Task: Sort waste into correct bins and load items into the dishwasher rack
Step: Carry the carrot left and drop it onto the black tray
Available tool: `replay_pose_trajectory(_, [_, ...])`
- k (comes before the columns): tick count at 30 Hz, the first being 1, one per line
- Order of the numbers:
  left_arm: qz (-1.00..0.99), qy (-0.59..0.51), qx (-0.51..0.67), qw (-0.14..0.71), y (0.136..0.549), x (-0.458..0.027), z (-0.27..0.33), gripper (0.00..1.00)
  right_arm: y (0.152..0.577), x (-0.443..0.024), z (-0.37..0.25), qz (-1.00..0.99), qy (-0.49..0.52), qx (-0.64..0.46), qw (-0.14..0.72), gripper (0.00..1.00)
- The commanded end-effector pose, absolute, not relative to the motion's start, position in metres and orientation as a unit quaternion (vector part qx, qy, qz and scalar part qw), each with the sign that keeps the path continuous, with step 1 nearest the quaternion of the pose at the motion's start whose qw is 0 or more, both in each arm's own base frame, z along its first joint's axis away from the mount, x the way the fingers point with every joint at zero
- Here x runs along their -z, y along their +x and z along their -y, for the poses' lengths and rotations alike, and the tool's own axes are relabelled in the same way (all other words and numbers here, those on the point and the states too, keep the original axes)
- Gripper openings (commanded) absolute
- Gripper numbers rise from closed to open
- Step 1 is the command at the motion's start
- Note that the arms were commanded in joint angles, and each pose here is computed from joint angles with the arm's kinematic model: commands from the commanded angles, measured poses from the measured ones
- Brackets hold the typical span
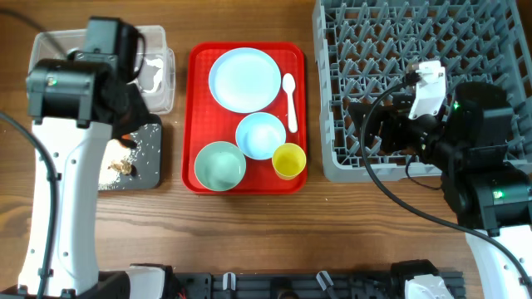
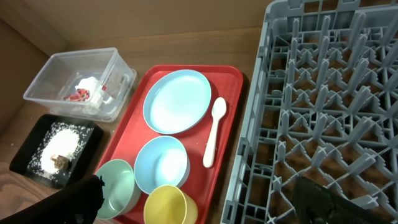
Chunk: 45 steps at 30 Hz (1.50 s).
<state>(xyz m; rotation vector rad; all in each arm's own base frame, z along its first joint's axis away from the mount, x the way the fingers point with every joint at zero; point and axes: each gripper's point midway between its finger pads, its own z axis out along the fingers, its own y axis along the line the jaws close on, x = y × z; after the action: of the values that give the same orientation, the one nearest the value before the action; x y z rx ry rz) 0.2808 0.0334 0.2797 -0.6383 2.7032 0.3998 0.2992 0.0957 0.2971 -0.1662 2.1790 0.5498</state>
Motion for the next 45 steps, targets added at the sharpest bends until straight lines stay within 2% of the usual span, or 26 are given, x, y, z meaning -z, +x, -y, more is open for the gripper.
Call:
replay_pose_trajectory(1, [-0.911, -0.334, -0.17, 0.171, 0.277, -0.264, -0.071, 0.04, 0.301, -0.305, -0.097, -0.869, -0.066, -0.228, 0.433, 1.0])
replay_pose_trajectory(5, [-0.882, -0.405, -0.168, 0.173, 0.289, -0.222, -0.101, 0.04, 0.302, -0.294, -0.097, -0.88, -0.062, -0.227, 0.413, 1.0])
replay_pose_trajectory(7, [-0.856, -0.466, -0.146, 0.17, 0.291, -0.19, -0.113, 0.04, 0.304, -0.289, -0.097, -0.883, -0.06, -0.227, 0.405, 1.0])
replay_pose_trajectory(11, [-0.834, -0.517, -0.092, 0.171, 0.3, -0.145, -0.117, 0.04, 0.308, -0.287, -0.098, -0.884, -0.06, -0.227, 0.404, 1.0])
replay_pose_trajectory(16, [-0.769, -0.602, -0.058, 0.208, 0.308, -0.081, -0.127, 0.04, 0.308, -0.287, -0.098, -0.884, -0.06, -0.227, 0.404, 1.0])
replay_pose_trajectory(20, [-0.74, -0.628, -0.039, 0.237, 0.314, -0.053, -0.129, 0.04, 0.308, -0.286, -0.098, -0.884, -0.06, -0.227, 0.403, 1.0])
replay_pose_trajectory(24, [-0.722, -0.631, -0.015, 0.285, 0.333, -0.056, -0.134, 0.05, 0.308, -0.287, -0.098, -0.884, -0.06, -0.227, 0.404, 1.0])
replay_pose_trajectory(30, [-0.716, -0.629, -0.006, 0.303, 0.341, -0.061, -0.137, 0.34, 0.308, -0.287, -0.098, -0.884, -0.06, -0.227, 0.403, 1.0])
replay_pose_trajectory(40, [-0.717, -0.625, -0.004, 0.309, 0.344, -0.063, -0.137, 0.34, 0.308, -0.286, -0.098, -0.884, -0.061, -0.227, 0.404, 1.0])
replay_pose_trajectory(42, [-0.742, -0.586, 0.009, 0.325, 0.355, -0.074, -0.134, 0.41, 0.308, -0.286, -0.098, -0.884, -0.061, -0.227, 0.404, 1.0])
replay_pose_trajectory(44, [-0.786, -0.504, 0.039, 0.355, 0.373, -0.107, -0.121, 0.53, 0.308, -0.287, -0.098, -0.884, -0.061, -0.227, 0.404, 1.0])
replay_pose_trajectory(45, [-0.804, -0.459, 0.063, 0.373, 0.38, -0.127, -0.111, 0.63, 0.308, -0.287, -0.098, -0.884, -0.061, -0.227, 0.405, 1.0])
